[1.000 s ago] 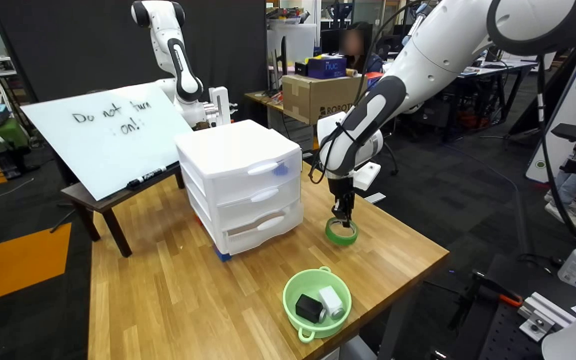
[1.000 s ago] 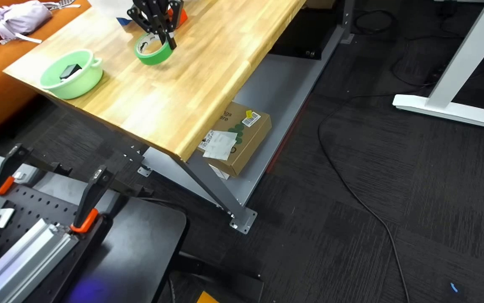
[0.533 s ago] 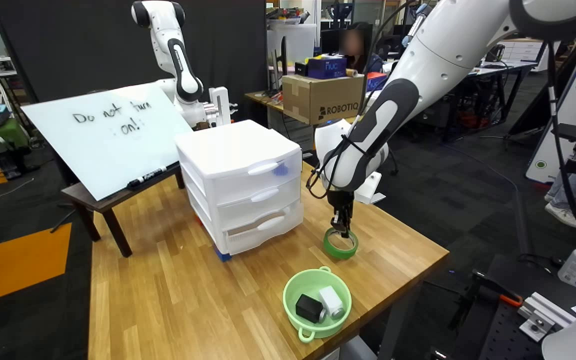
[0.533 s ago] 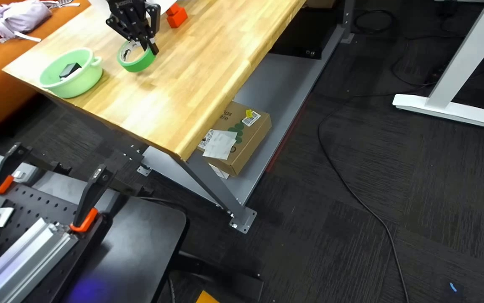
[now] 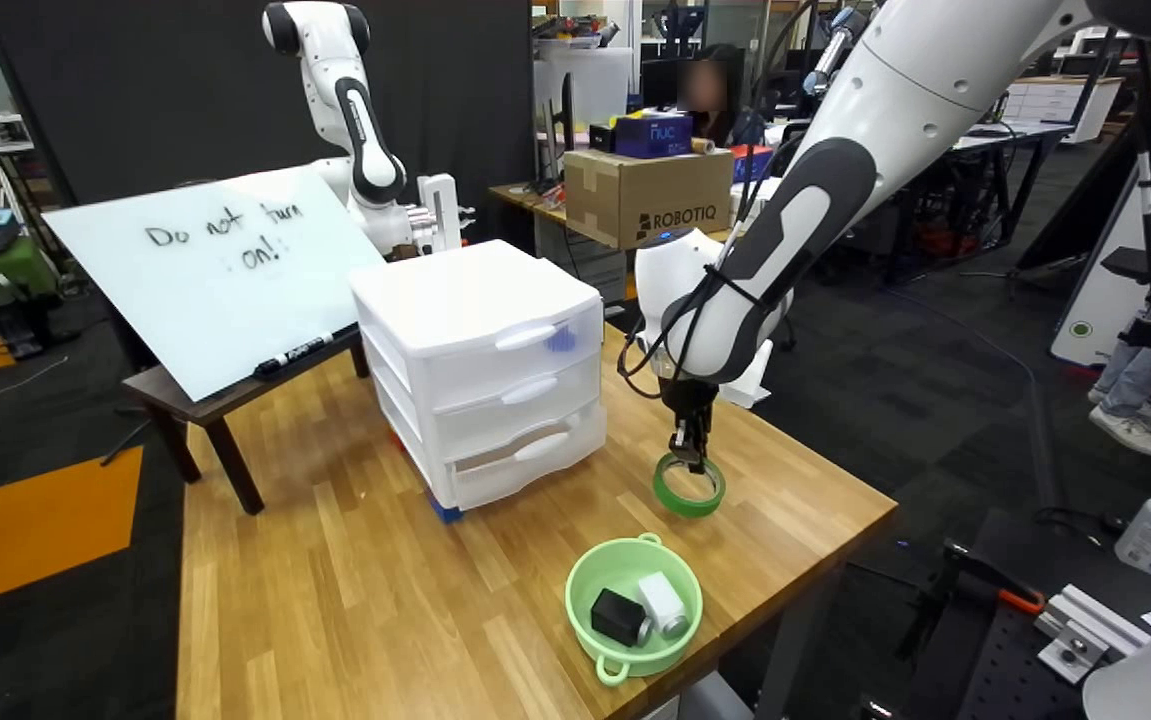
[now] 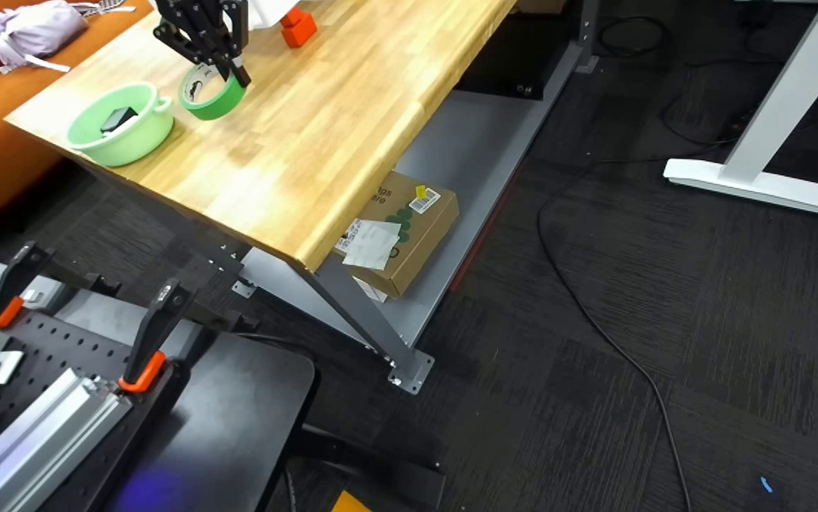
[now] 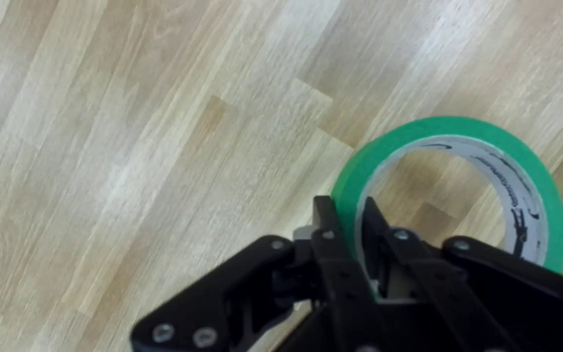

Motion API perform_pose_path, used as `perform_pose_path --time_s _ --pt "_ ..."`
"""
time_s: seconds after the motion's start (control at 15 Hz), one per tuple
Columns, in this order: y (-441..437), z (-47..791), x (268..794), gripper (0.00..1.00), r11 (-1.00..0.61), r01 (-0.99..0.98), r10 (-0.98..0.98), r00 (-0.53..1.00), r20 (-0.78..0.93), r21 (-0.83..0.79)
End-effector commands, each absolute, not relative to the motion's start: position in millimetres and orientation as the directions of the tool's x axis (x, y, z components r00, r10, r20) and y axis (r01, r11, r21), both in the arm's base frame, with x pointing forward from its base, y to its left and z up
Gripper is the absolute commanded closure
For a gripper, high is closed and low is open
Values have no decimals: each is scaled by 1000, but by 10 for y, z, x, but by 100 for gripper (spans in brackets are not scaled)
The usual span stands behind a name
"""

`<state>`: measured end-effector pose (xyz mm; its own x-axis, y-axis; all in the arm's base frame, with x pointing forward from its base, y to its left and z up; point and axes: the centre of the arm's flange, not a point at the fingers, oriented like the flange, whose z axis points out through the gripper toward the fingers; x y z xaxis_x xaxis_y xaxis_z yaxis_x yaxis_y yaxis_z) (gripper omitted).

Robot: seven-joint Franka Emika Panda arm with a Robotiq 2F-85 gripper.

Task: Move the green tape forward and the light-green bowl to the left

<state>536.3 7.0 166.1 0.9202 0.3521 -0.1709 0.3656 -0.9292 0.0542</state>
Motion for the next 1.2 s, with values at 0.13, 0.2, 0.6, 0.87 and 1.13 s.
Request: perform_pose_path --time_s 0.13,0.2,0.6,0.87,1.13 --pt "100 1708 5334 96 -926 368 351 920 -177 80" --pt "61 1675 5336 96 -931 359 341 922 -185 71" --pt "-182 1319 5209 96 -950 313 299 921 -250 15" --pt "-182 1123 5076 96 -953 301 296 915 -274 -24" --pt "-149 1142 4957 96 -955 293 290 918 -271 -30"
